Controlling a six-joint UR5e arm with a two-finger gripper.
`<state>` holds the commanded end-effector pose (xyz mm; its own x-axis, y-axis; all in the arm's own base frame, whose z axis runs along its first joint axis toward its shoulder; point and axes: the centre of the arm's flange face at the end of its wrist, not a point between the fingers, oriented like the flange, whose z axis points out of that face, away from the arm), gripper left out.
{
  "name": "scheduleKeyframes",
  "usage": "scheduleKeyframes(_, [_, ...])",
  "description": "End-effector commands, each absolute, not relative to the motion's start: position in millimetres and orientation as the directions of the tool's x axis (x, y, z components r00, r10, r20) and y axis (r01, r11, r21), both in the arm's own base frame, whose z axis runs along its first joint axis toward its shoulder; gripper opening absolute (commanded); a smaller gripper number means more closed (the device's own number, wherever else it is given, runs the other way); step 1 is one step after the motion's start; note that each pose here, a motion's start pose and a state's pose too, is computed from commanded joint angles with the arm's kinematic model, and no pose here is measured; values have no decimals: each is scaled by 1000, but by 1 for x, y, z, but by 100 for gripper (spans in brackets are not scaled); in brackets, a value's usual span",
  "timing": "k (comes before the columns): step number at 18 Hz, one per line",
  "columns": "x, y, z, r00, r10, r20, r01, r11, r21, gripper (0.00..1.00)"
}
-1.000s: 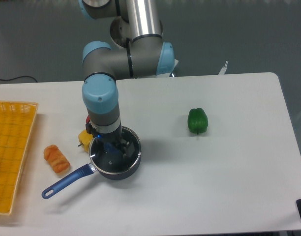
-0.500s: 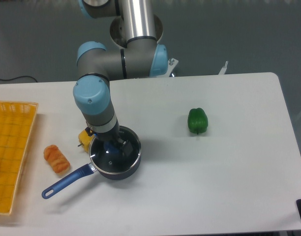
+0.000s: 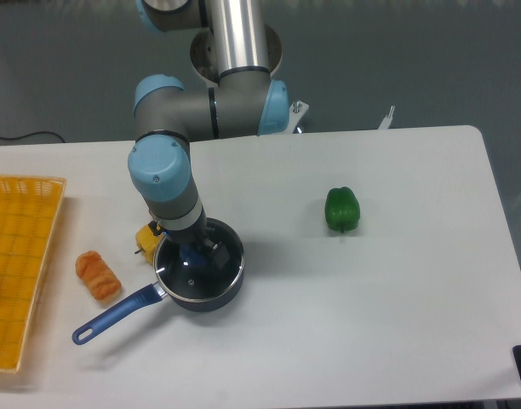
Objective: Open the lid
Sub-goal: 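Close the gripper around the blue lid knob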
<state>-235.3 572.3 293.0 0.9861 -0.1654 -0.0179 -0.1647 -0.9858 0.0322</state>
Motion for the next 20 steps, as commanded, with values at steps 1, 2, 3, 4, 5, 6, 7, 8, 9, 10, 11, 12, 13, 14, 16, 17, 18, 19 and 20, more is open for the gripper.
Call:
scheduleKeyframes(1, [-236, 573, 295, 986, -165, -17, -165, -986, 29, 96])
scheduleKeyframes(2, [-236, 573, 295, 986, -165, -17, -165, -986, 29, 92])
scheduleKeyframes(3, [-235, 573, 295, 986, -165, -15, -165, -986, 31, 88])
scheduleKeyframes(4, [-235, 573, 294, 986, -165, -15, -165, -986, 33, 85])
scheduleKeyframes(5, [-235, 573, 294, 986, -165, -15, -165, -986, 33, 80])
scheduleKeyframes(6, [-235, 573, 294, 986, -165, -15, -165, -986, 33, 78])
scheduleKeyframes(7, [-235, 572, 293, 986, -165, -14, -165, -986, 34, 77])
scheduleKeyframes(8, [-235, 572, 293, 986, -165, -13, -165, -986, 36, 73])
scheduleKeyframes(9, [-235, 572, 293, 986, -165, -14, -165, -986, 34, 72])
scheduleKeyframes(10, [-235, 572, 293, 986, -165, -11, -165, -986, 34, 70])
scheduleKeyframes(11, [-235, 572, 293, 986, -165, -11, -165, -986, 34, 70])
scheduleKeyframes(12, [-235, 573, 294, 986, -165, -13, -165, -986, 33, 66])
scheduleKeyframes(13, [-235, 572, 295, 986, -165, -14, -165, -986, 32, 66])
scheduleKeyframes(14, [-235, 573, 296, 986, -165, -14, -165, -986, 30, 66])
scheduleKeyframes(16, [-235, 573, 298, 986, -167, -17, -166, -986, 27, 66])
scheduleKeyframes(17, [-237, 573, 301, 986, -165, -20, -165, -986, 24, 66])
scheduleKeyframes(18, [-238, 574, 304, 986, -164, -24, -163, -986, 19, 66])
scheduleKeyframes(19, [-239, 575, 307, 986, -163, -28, -163, -987, 15, 66])
scheduleKeyframes(20, [-239, 576, 311, 986, -165, -32, -165, -986, 11, 66])
